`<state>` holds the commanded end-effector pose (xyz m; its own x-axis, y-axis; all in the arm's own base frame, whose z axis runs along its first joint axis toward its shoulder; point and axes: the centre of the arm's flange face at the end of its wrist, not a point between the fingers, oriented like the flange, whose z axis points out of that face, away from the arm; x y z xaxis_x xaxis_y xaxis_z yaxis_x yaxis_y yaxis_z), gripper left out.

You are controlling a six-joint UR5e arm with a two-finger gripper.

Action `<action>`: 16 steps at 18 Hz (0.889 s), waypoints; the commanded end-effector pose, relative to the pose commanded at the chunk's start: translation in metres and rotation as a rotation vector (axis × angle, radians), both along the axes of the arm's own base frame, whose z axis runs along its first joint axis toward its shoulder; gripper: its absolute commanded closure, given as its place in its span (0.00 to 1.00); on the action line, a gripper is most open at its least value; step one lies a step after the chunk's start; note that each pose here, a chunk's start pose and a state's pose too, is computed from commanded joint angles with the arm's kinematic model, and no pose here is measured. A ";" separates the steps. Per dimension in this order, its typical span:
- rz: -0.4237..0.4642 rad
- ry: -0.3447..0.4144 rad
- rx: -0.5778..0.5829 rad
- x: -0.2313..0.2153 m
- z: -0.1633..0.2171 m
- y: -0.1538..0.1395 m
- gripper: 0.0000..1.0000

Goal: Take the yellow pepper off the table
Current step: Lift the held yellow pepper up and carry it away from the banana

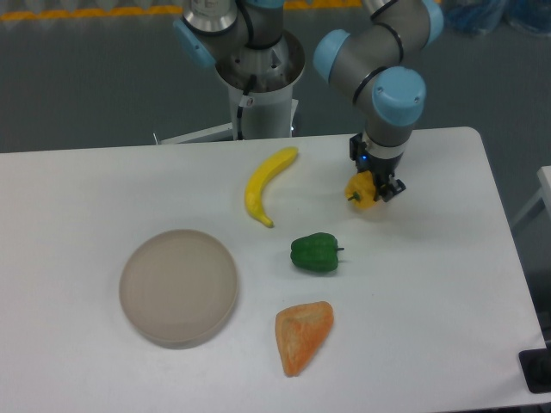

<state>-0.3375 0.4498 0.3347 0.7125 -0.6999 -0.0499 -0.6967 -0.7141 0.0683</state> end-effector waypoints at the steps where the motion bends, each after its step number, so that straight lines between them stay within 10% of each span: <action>1: 0.036 0.014 0.025 -0.007 0.010 0.010 0.72; 7: 0.188 0.025 0.067 -0.034 0.030 0.104 0.70; 16: 0.235 -0.029 0.047 -0.038 0.020 0.128 0.80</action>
